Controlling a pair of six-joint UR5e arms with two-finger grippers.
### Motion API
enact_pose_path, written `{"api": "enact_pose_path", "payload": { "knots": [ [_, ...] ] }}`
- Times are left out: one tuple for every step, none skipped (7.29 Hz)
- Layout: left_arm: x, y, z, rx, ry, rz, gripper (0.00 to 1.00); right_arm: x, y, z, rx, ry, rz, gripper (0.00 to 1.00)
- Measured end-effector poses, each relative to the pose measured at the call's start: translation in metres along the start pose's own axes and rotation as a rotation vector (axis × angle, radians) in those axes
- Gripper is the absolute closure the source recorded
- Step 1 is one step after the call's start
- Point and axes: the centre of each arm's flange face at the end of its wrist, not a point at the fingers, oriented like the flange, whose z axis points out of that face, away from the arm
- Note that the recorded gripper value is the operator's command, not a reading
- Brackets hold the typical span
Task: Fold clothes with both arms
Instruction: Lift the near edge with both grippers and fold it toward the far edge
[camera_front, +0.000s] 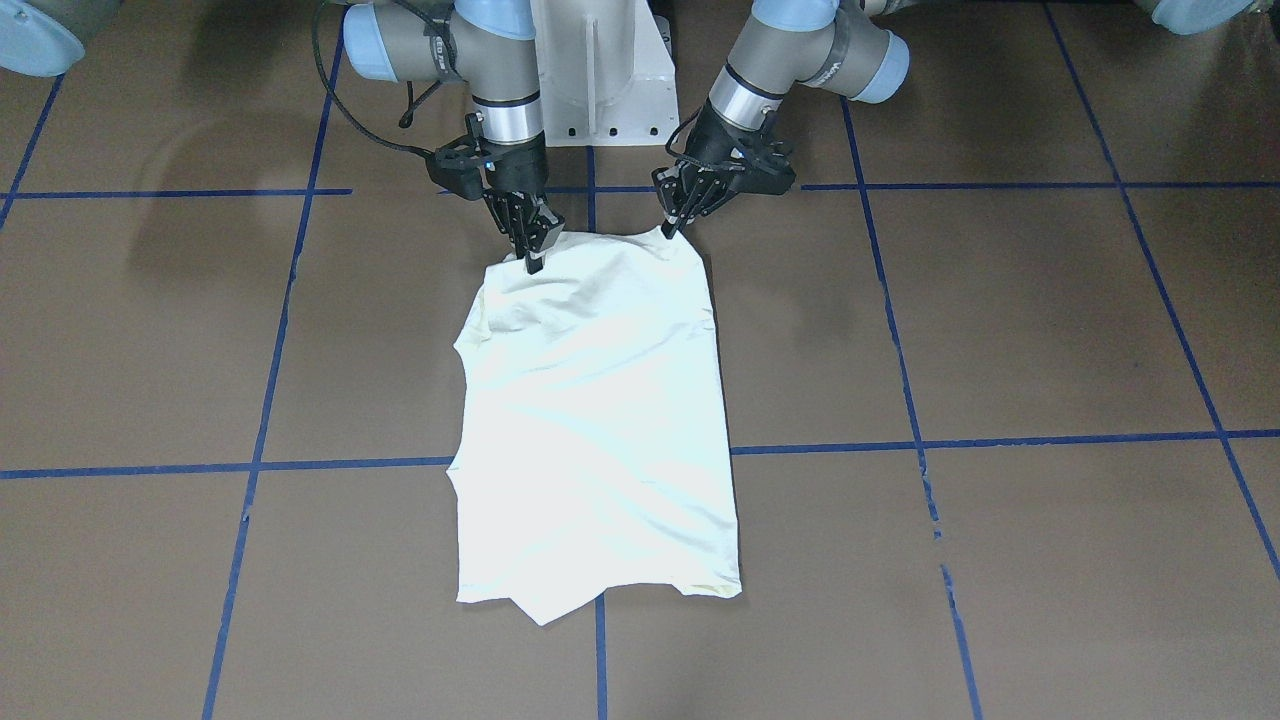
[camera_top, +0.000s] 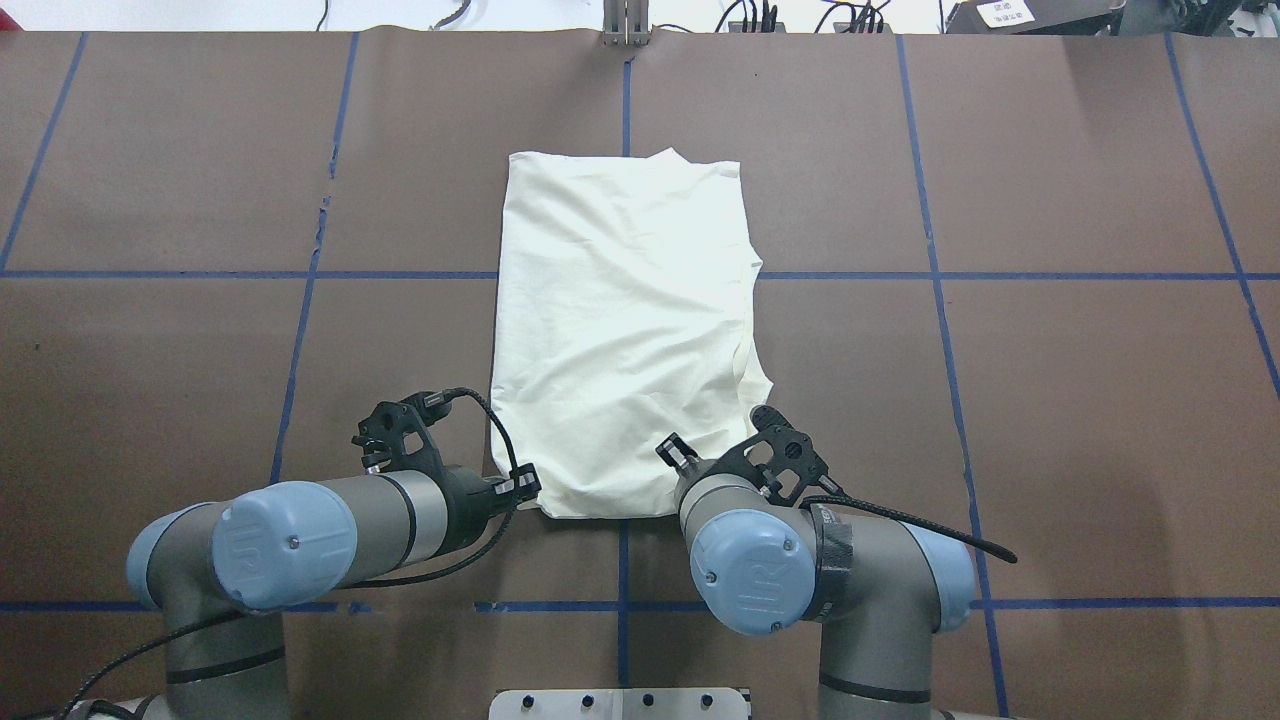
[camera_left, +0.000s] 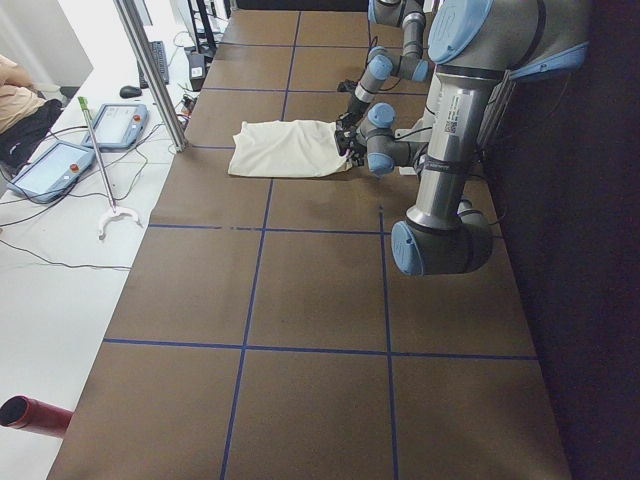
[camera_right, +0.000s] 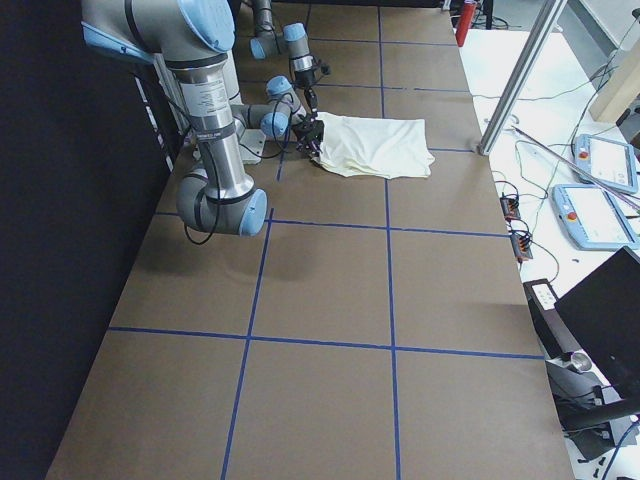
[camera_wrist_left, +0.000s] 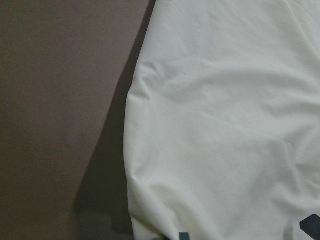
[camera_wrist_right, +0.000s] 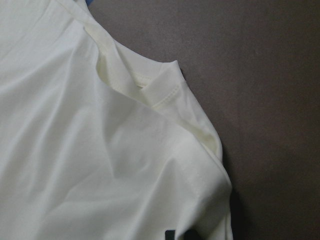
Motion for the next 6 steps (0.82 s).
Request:
{"api": "enact_pose_path", "payload": {
  "knots": [
    [0.005, -0.002, -0.009, -0.001, 0.009, 0.026, 1.0, -0.005, -0.005, -0.012, -0.011, -0.016, 0.008, 1.0],
    [0.016, -0.003, -0.032, -0.001, 0.016, 0.06, 1.0, -0.008, -0.015, -0.039, -0.027, -0.037, 0.014, 1.0],
    [0.032, -0.002, -0.064, -0.013, 0.013, 0.08, 1.0, -0.009, -0.026, -0.081, -0.045, -0.046, 0.011, 1.0],
    [0.047, 0.002, -0.104, -0.039, 0.006, 0.087, 1.0, -0.007, -0.033, -0.135, -0.074, -0.047, 0.0, 1.0],
    [0.059, 0.006, -0.147, -0.063, 0.0, 0.088, 1.0, 0.0, -0.037, -0.186, -0.112, -0.046, -0.014, 1.0],
    [0.066, 0.008, -0.182, -0.077, -0.01, 0.086, 1.0, 0.006, -0.042, -0.216, -0.138, -0.045, -0.025, 1.0]
  ]
}}
